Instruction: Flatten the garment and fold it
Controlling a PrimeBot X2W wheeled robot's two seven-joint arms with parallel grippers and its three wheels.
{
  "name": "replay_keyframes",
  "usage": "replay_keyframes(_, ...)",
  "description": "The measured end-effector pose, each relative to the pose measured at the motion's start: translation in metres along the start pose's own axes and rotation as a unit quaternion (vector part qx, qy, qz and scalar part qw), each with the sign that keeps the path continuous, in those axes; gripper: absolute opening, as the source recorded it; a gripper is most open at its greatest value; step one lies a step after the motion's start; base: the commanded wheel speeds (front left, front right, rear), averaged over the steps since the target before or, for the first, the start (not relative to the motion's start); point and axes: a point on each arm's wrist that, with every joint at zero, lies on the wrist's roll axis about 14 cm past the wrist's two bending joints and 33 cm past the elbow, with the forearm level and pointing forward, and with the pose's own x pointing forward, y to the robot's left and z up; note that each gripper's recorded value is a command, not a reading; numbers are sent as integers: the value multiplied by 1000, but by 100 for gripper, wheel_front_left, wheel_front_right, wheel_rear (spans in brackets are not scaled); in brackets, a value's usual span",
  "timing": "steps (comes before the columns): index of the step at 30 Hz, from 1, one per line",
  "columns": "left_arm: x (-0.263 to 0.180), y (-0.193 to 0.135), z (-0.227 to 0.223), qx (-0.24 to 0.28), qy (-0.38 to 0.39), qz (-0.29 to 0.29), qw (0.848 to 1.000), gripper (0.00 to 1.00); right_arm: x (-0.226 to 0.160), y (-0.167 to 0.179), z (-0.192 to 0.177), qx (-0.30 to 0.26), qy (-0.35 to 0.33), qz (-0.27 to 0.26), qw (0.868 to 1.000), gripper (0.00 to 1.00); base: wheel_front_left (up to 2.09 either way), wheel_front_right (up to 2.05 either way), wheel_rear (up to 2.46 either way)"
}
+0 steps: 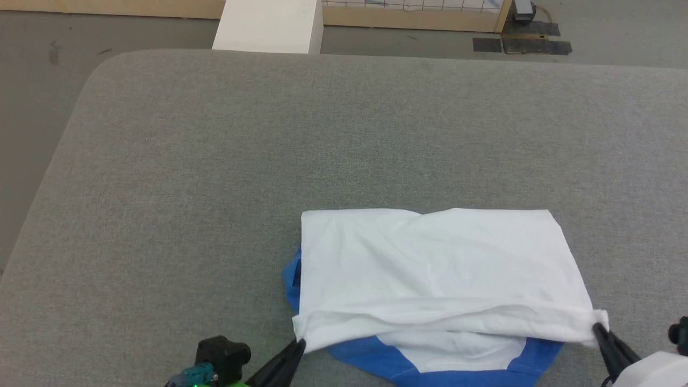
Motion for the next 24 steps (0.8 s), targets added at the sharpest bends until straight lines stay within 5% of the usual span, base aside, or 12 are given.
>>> replay_keyframes(7,7,5,-15,-16,19,9,1000,0,9,6,-21,-9,33,5,999,0,0,0,0)
replay_keyframes(8,8,6,-15,-20,16,10,1000,8,10,7,-23,-9,34,7,999,0,0,0,0)
replay_keyframes(10,10,6,-14,-21,12,12,1000,51,11,9,-25,-9,35,10,999,0,0,0,0)
replay_keyframes(11,12,7,-12,-22,3,15,1000,98,12,10,-26,-9,36,12,999,3,0,0,0)
replay_keyframes(13,14,8,-7,-26,-8,18,999,100,13,12,-25,-8,30,13,999,46,0,0,0)
replay_keyframes(14,15,9,-5,-30,-15,20,999,100,14,12,-23,-8,26,14,1000,81,0,0,0)
replay_keyframes(15,16,10,-3,-32,-21,22,999,100,14,12,-22,-8,22,14,1000,100,0,0,0)
replay_keyframes(24,5,31,41,-50,-122,75,988,100,7,16,10,-11,-28,20,999,100,0,0,0)
